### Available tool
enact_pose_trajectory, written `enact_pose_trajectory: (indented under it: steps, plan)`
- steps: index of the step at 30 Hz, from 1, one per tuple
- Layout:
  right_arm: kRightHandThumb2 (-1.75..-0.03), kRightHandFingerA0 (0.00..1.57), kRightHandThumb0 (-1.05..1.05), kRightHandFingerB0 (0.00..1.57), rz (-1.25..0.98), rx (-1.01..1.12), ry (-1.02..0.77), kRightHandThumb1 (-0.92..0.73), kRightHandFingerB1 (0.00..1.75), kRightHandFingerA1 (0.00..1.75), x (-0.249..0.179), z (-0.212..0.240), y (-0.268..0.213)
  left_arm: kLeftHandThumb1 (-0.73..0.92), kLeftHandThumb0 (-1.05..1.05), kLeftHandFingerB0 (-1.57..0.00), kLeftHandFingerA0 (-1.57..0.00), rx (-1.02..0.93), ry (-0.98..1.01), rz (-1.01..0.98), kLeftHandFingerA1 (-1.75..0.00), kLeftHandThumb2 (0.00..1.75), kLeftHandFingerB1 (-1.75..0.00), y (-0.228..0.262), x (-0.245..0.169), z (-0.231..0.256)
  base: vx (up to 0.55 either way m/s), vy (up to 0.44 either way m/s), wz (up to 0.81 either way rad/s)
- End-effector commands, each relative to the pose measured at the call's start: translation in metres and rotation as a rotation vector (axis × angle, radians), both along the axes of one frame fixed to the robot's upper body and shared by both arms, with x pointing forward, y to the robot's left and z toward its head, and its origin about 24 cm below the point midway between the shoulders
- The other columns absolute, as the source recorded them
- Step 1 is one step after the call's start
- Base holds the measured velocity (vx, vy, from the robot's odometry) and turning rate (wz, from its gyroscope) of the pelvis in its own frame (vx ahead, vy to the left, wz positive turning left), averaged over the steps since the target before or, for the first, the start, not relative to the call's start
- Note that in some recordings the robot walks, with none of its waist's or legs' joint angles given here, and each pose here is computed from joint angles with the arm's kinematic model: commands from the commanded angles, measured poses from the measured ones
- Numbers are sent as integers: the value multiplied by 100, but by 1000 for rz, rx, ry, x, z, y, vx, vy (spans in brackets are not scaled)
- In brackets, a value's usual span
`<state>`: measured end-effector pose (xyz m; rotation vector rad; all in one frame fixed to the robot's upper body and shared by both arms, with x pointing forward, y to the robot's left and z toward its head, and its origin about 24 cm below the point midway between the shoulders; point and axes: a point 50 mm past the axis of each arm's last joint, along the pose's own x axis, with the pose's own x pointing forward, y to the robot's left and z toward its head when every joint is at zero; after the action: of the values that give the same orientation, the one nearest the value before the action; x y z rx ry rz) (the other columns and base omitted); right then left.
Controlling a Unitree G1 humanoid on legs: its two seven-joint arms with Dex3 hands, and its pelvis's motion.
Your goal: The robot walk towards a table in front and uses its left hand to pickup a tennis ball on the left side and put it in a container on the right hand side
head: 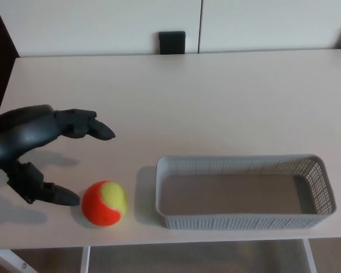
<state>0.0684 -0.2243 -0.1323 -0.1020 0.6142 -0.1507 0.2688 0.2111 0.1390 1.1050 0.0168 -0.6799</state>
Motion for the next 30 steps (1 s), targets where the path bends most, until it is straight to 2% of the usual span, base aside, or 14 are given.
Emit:
enact_pose_trajectory:
  steps: [1, 7, 8, 9, 18, 19, 20, 21, 22, 23, 26, 27, 30]
  plan:
    - [-97, 7, -74, 0, -11, -8, 5, -66, 28, 57, 1, 1, -6, 32, -79, -29, -24, 63, 4, 32, -46, 66, -46, -1, 7, -12, 0, 0, 0]
    - [-98, 7, -75, 1, -7, -17, 6, -66, 28, 57, 1, 1, -5, 34, -81, -27, -22, 116, 15, 2, -46, 68, -47, -9, 6, -26, 0, 0, 0]
    - [-99, 6, -76, 0, -1, -23, 4, -66, 27, 57, 2, 1, -5, 35, -79, -23, -16, 142, 31, -3, -45, 71, -46, -12, 5, -31, 0, 0, 0]
    - [-100, 4, -76, 0, 2, -27, 7, -67, 27, 55, 1, 1, -6, 5, -34, -13, -8, 172, 35, -18, -54, 78, -54, -14, 4, -35, 0, 0, 0]
    - [-100, 5, -76, 0, 6, -22, -6, -67, 27, 56, 6, 2, -7, 3, -35, -13, -7, 226, 36, -39, -53, 77, -54, -21, 0, -46, 0, 0, 0]
    - [-100, 5, -76, 0, 6, -22, -5, -67, 26, 56, 6, 2, -7, 36, -86, -19, -14, 230, 39, -39, -43, 69, -46, -21, 0, -46, 0, 0, 0]
    - [-100, 5, -76, 0, 6, -23, -5, -67, 26, 56, 6, 2, -7, 36, -86, -19, -14, 235, 43, -40, -43, 69, -46, -22, -1, -47, 0, 0, 0]
    - [-100, 5, -77, 0, 8, -25, -9, -67, 26, 56, 8, 3, -7, 3, -35, -12, -6, 236, 40, -40, -53, 77, -54, -22, -1, -47, 0, 0, 0]
    - [-100, 5, -77, 0, 9, -26, -11, -67, 26, 56, 8, 3, -7, 3, -35, -12, -6, 237, 39, -41, -53, 77, -54, -23, -1, -47, 0, 0, 0]
    - [-101, 4, -77, 0, 7, -15, -16, -67, 27, 56, 9, 3, -8, 35, -86, -18, -13, 246, 39, -49, -43, 69, -46, -24, -2, -48, 0, 0, 0]
    - [-99, 4, -75, 0, 9, -15, -13, -67, 26, 55, 8, 3, -8, 35, -85, -18, -13, 248, 42, -54, -42, 69, -47, -27, -5, -49, 0, 0, 0]
    - [-66, 5, -68, 0, 8, -14, -10, -87, 18, 50, 8, 3, -8, 5, -34, -13, -6, 243, 39, -55, -53, 77, -54, -28, -6, -50, 0, 0, 0]
    - [-66, 5, -67, 0, 6, -10, -7, -87, 19, 51, 6, 3, -8, 5, -33, -15, -8, 219, 28, -56, -53, 77, -55, -31, -7, -52, 0, 0, 0]
